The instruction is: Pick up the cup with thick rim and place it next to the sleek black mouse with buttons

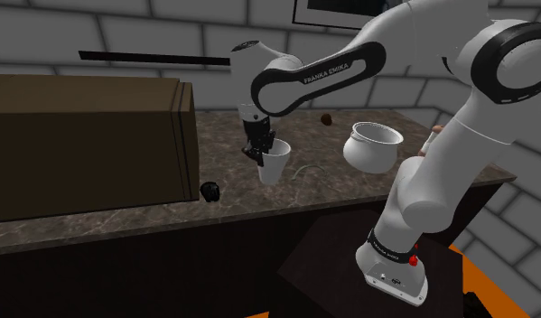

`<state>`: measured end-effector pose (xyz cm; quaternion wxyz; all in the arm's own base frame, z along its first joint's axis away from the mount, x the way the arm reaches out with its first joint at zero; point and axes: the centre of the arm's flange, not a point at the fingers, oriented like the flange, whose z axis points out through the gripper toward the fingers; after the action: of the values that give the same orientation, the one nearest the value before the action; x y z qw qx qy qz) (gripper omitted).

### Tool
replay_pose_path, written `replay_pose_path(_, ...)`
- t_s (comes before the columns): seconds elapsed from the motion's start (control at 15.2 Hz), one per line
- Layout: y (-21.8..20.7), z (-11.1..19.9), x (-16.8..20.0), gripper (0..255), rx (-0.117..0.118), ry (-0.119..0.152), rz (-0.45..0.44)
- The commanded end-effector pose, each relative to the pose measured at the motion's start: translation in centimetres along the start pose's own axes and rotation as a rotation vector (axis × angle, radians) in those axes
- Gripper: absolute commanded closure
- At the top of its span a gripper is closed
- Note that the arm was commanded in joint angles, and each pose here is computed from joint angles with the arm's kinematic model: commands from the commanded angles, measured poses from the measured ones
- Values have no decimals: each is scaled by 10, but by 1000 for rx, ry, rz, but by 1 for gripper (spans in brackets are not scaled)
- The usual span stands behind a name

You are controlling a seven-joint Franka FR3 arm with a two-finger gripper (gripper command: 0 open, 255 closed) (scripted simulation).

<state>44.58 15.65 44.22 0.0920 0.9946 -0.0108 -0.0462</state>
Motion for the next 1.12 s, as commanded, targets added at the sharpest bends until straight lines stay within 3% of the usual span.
replay_pose_path(0.0,-2,9,1,255,0,1,0)
replay_pose_path(0.73,-13,67,7,255,0,1,0)
replay_pose_path(1.06,-13,67,7,255,0,1,0)
